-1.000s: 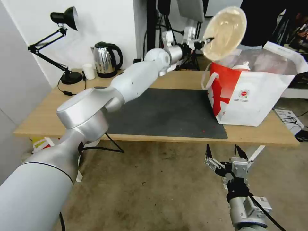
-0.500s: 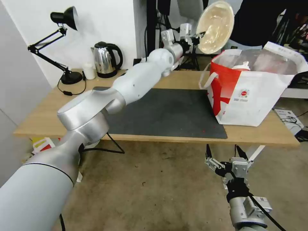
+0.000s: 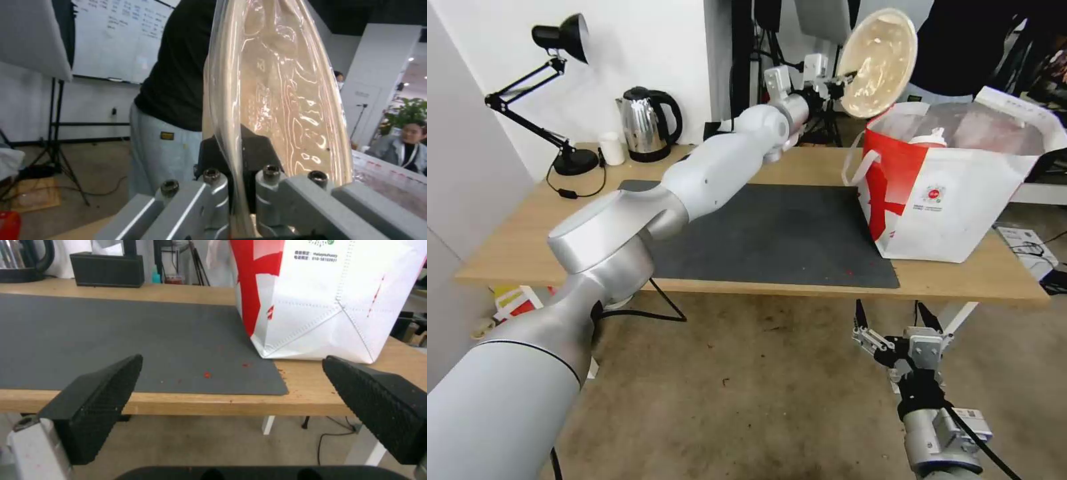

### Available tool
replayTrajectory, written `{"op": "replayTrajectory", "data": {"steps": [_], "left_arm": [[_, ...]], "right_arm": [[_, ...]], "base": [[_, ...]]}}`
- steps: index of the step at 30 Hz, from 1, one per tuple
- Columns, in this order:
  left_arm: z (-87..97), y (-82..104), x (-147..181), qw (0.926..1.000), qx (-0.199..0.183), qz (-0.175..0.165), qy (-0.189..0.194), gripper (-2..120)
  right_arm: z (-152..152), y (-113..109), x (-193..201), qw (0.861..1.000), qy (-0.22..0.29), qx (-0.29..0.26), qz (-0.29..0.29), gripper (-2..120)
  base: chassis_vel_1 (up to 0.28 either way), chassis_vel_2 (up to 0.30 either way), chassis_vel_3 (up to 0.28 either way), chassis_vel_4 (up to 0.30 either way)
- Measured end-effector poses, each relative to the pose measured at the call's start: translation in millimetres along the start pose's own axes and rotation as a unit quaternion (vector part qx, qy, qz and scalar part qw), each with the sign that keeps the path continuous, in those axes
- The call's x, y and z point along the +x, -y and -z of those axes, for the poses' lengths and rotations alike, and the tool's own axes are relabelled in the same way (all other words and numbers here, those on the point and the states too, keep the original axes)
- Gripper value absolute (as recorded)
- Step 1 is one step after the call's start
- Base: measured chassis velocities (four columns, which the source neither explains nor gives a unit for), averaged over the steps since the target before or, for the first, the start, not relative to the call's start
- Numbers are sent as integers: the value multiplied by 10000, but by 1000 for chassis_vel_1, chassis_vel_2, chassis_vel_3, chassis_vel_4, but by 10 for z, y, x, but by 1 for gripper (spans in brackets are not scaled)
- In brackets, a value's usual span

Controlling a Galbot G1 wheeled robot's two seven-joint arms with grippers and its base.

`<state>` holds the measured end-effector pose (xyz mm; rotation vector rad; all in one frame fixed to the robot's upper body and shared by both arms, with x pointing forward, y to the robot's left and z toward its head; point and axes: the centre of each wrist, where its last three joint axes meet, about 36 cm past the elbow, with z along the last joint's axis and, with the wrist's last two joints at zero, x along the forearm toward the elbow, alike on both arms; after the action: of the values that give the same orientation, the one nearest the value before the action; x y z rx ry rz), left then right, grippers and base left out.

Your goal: Pick up the trash from the table and place it into the takeout bag.

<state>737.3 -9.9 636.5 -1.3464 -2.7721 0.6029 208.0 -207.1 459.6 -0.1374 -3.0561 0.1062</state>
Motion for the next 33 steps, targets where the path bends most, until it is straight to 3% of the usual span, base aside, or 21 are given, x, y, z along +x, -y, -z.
{"op": "replayTrajectory", "data": {"steps": [10,25,33], "left_arm": [[31,26,2,9995,146,-241,115,0],[-5,25,9,9992,173,-346,93,0],[-159,-22,41,9981,-7,-469,-402,0]], "right_arm": [[0,0,0,10000,0,0,0,100],[0,0,0,10000,0,0,0,100],[0,0,0,10000,0,0,0,100]], "base": [[0,0,0,0],[0,0,0,0],[0,0,0,0]]}}
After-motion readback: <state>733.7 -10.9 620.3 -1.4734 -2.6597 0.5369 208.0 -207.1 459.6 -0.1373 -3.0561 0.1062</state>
